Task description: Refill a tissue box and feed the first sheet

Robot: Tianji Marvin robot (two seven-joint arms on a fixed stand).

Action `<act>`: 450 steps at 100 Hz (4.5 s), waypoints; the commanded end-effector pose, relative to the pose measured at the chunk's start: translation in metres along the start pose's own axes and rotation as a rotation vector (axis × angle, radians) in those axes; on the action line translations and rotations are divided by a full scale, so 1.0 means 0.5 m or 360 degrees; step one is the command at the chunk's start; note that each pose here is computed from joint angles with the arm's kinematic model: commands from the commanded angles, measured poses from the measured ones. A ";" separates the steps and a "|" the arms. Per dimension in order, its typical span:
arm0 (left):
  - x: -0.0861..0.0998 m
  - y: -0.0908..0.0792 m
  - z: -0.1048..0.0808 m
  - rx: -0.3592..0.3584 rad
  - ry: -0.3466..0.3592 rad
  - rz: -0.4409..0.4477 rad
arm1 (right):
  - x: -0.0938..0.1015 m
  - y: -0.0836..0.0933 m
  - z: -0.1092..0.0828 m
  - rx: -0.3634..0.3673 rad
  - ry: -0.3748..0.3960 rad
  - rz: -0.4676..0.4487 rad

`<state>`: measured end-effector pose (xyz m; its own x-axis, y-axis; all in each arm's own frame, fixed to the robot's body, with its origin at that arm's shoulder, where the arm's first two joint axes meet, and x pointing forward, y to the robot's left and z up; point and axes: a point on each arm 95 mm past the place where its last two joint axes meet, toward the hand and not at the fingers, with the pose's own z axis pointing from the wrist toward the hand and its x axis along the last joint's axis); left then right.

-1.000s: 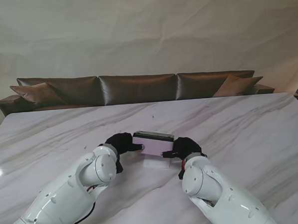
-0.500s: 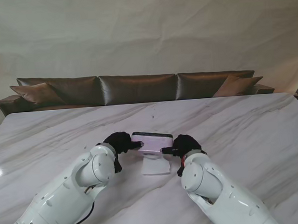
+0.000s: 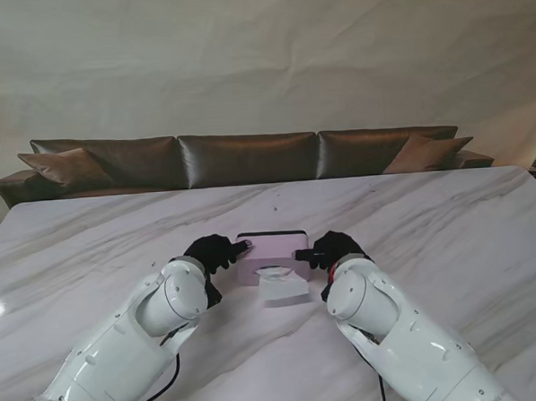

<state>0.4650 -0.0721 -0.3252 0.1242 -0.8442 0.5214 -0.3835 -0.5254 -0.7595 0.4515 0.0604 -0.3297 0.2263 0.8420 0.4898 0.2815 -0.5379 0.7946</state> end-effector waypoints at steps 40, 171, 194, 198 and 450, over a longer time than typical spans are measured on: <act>-0.042 -0.011 -0.041 -0.0043 -0.0040 0.0142 | -0.046 0.011 -0.029 0.0076 0.0007 -0.0058; -0.003 0.056 0.006 -0.0207 0.0156 0.0327 | -0.015 -0.068 0.015 0.0200 0.0101 -0.0117; 0.013 0.056 -0.001 -0.0111 0.0197 0.0260 | 0.001 -0.072 -0.004 0.0121 0.0149 -0.0064; 0.015 0.055 -0.003 -0.0087 0.0202 0.0242 | 0.003 -0.071 -0.007 0.0104 0.0154 -0.0052; -0.076 0.032 -0.162 0.0477 0.0587 0.0402 | -0.134 0.031 -0.178 -0.0417 0.0530 -0.0568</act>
<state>0.3874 -0.0391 -0.3198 -0.2869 -0.8849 0.3670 -0.0544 -0.3675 -0.9284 0.3640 -0.0004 -0.3128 -0.1559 0.9593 0.2353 0.0183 -0.2353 0.9717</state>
